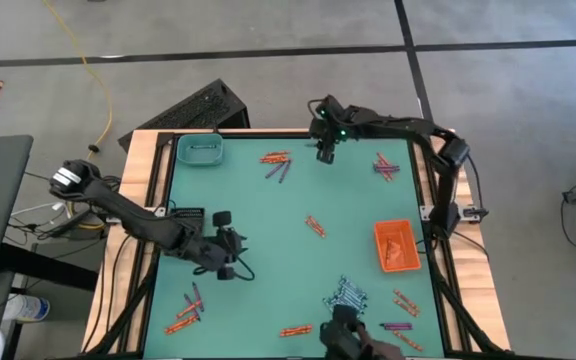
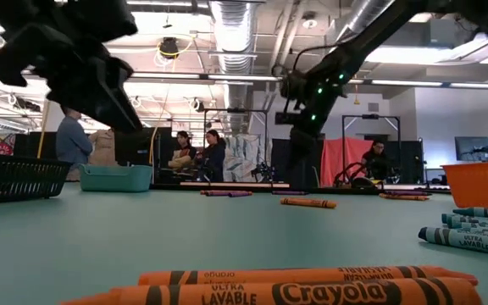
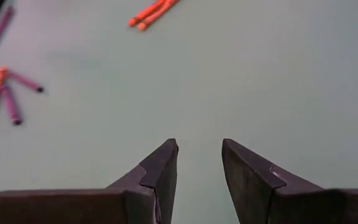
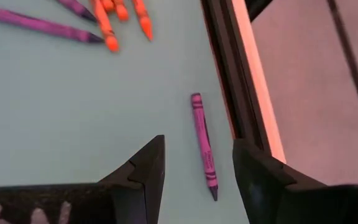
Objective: Sort crayons
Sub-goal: Put the purple crayon into the black bin
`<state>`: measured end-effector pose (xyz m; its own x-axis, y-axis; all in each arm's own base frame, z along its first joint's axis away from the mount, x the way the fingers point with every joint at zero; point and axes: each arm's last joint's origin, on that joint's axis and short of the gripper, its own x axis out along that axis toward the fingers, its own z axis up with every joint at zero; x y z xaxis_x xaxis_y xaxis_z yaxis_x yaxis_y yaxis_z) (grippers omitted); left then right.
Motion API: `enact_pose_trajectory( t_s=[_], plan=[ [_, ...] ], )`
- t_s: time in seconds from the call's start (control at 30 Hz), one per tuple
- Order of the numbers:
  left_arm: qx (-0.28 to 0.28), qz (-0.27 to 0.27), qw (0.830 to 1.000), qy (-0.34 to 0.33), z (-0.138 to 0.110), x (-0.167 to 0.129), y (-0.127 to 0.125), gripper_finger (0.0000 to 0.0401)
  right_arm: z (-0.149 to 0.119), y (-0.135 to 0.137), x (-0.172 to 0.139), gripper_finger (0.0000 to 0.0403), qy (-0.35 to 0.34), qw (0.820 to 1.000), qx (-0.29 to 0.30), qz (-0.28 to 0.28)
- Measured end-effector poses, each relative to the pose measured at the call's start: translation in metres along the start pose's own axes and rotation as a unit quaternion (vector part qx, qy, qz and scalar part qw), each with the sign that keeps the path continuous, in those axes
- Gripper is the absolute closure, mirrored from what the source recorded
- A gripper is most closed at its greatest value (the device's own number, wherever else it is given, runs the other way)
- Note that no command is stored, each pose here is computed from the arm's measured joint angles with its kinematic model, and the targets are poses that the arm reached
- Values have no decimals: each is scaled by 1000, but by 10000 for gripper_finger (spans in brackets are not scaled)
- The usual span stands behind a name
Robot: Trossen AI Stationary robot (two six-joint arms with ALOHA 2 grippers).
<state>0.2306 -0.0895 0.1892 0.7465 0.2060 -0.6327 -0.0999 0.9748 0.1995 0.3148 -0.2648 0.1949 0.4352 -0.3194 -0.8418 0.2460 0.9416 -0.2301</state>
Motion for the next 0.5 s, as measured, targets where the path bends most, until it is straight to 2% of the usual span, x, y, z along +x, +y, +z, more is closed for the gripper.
enact_pose_trajectory(
  t_s=[0.2,0.5],
  plan=[
    [-8,-27,1000,3,2,16,4,284,5,-16,24,223,37,999,-4,25],
    [-11,-41,999,14,2,21,8,284,8,-30,53,232,107,992,-3,63]
  ],
)
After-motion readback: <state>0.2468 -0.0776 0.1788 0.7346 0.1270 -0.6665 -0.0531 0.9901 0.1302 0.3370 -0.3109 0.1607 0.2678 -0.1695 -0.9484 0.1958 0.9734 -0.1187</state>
